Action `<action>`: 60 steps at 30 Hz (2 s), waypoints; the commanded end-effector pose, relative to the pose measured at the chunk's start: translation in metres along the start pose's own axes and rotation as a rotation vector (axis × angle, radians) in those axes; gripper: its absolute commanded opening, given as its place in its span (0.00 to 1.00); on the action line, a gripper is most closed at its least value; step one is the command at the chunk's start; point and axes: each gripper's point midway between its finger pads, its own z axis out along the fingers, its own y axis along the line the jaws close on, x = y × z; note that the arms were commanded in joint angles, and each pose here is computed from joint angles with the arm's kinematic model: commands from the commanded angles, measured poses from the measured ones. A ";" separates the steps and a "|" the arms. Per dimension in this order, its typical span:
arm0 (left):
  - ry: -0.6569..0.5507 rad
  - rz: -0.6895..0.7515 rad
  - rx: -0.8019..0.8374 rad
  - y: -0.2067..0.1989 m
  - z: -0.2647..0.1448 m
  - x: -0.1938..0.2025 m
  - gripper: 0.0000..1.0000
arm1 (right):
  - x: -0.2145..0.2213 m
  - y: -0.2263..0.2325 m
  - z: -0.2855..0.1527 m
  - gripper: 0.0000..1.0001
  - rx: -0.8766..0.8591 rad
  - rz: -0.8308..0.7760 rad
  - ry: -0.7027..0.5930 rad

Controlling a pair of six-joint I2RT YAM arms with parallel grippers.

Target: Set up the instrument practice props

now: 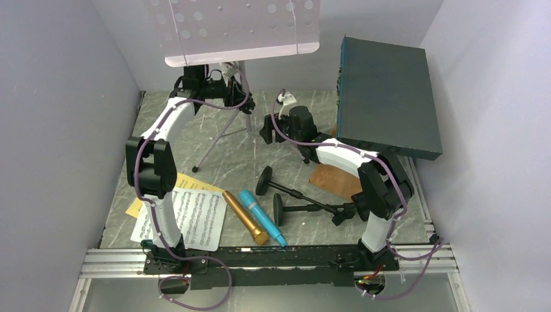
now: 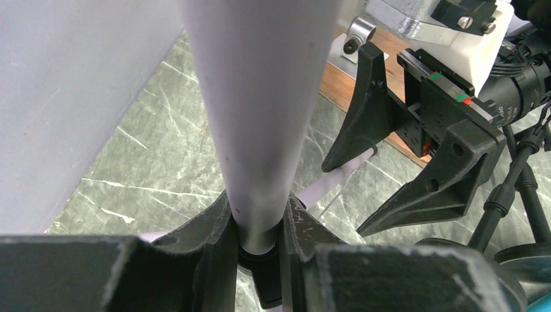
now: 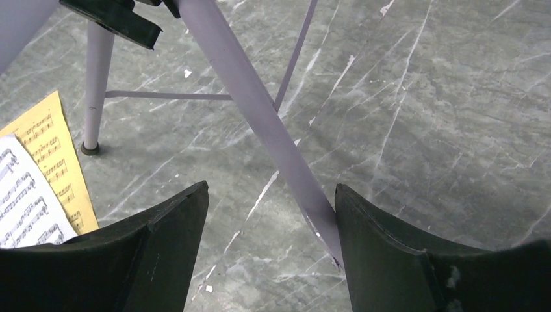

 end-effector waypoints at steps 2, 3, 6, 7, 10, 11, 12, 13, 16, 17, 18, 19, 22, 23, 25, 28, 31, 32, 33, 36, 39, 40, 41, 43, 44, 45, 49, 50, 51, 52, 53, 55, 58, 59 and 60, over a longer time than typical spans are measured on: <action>-0.035 0.065 0.114 -0.025 0.011 -0.039 0.00 | 0.033 0.012 0.007 0.72 -0.102 0.093 0.076; -0.042 0.066 0.119 -0.026 0.012 -0.041 0.00 | 0.035 0.011 0.007 0.72 -0.101 0.094 0.079; -0.070 0.051 0.150 -0.031 0.012 -0.039 0.00 | 0.035 0.011 0.006 0.71 -0.098 0.095 0.071; -0.071 0.038 0.151 -0.031 0.013 -0.034 0.00 | 0.035 0.010 0.006 0.71 -0.096 0.095 0.068; -0.066 0.008 0.150 -0.030 0.017 -0.017 0.00 | 0.038 0.007 0.004 0.72 -0.077 0.093 0.069; -0.067 0.004 0.147 -0.030 0.017 -0.014 0.00 | 0.039 0.005 0.003 0.72 -0.070 0.091 0.071; -0.065 -0.003 0.141 -0.030 0.017 -0.010 0.00 | 0.041 0.005 0.003 0.72 -0.067 0.091 0.075; -0.060 -0.014 0.136 -0.031 0.017 -0.005 0.00 | 0.043 0.004 0.002 0.72 -0.062 0.093 0.078; -0.046 -0.052 0.101 -0.025 0.018 -0.001 0.00 | 0.047 0.002 0.000 0.72 -0.054 0.099 0.075; -0.039 -0.068 0.093 -0.023 0.018 0.000 0.00 | 0.048 0.001 0.000 0.73 -0.052 0.098 0.075; -0.032 -0.085 0.090 -0.023 0.018 0.000 0.04 | 0.047 0.001 0.000 0.73 -0.049 0.094 0.074; -0.029 -0.097 0.083 -0.022 0.018 0.001 0.09 | 0.046 0.000 0.000 0.73 -0.047 0.091 0.075; -0.033 -0.099 0.046 -0.020 0.015 -0.004 0.30 | 0.042 0.001 -0.001 0.73 -0.046 0.086 0.067; -0.038 -0.099 0.033 -0.020 0.014 -0.006 0.38 | 0.042 0.001 -0.001 0.73 -0.047 0.085 0.064; -0.060 -0.087 -0.011 -0.016 0.009 -0.013 0.51 | 0.038 0.003 -0.003 0.74 -0.057 0.080 0.054; -0.095 -0.120 -0.094 -0.007 -0.005 -0.024 0.92 | 0.035 0.006 -0.003 0.76 -0.072 0.076 0.052; -0.142 -0.128 -0.179 0.002 -0.021 -0.033 0.99 | 0.033 0.009 -0.005 0.76 -0.084 0.081 0.040; -0.155 -0.135 -0.211 0.003 -0.027 -0.035 0.99 | 0.033 0.009 -0.005 0.77 -0.085 0.082 0.039; -0.172 -0.137 -0.239 0.002 -0.035 -0.041 1.00 | 0.032 0.009 -0.005 0.77 -0.084 0.082 0.037; -0.180 -0.209 -0.380 0.009 -0.057 -0.037 1.00 | 0.029 0.008 -0.006 0.77 -0.077 0.078 0.036; -0.158 -0.366 -0.620 0.015 -0.088 -0.014 0.99 | 0.026 0.005 -0.009 0.78 -0.058 0.074 0.018; -0.160 -0.442 -0.716 0.013 -0.102 -0.008 1.00 | 0.024 0.003 -0.009 0.79 -0.051 0.074 0.015; -0.154 -0.502 -0.776 0.005 -0.112 0.003 0.99 | 0.022 0.003 -0.010 0.80 -0.047 0.077 0.016; -0.159 -0.577 -0.829 -0.018 -0.127 0.016 0.99 | 0.016 0.002 -0.013 0.81 -0.037 0.077 0.009; -0.148 -0.608 -0.831 -0.031 -0.130 0.023 0.99 | 0.013 0.003 -0.015 0.82 -0.036 0.074 0.000; -0.132 -0.628 -0.838 -0.045 -0.136 0.028 1.00 | 0.010 0.003 -0.018 0.83 -0.034 0.073 -0.010; 0.009 -0.752 -1.043 -0.089 -0.181 0.071 0.99 | -0.005 -0.002 -0.030 0.90 0.008 0.045 -0.037; 0.039 -0.795 -1.128 -0.099 -0.196 0.084 1.00 | -0.010 -0.003 -0.033 0.92 0.018 0.035 -0.049; 0.071 -0.853 -1.187 -0.113 -0.208 0.098 0.99 | -0.015 -0.004 -0.037 0.94 0.031 0.027 -0.058; 0.099 -0.901 -1.242 -0.125 -0.218 0.112 1.00 | -0.021 -0.005 -0.042 0.96 0.043 0.023 -0.069; 0.125 -0.947 -1.267 -0.140 -0.224 0.123 0.99 | -0.027 -0.005 -0.047 0.99 0.052 0.019 -0.082; 0.123 -1.026 -1.276 -0.161 -0.227 0.135 0.99 | -0.039 -0.006 -0.058 1.00 0.078 0.012 -0.109; 0.043 -1.155 -1.275 -0.181 -0.225 0.142 0.99 | -0.056 0.003 -0.073 1.00 0.077 0.008 -0.144; 0.008 -1.209 -1.296 -0.187 -0.227 0.145 1.00 | -0.060 0.010 -0.077 1.00 0.064 0.004 -0.147; -0.004 -1.271 -1.338 -0.193 -0.230 0.152 0.99 | -0.063 0.022 -0.080 1.00 0.041 -0.006 -0.149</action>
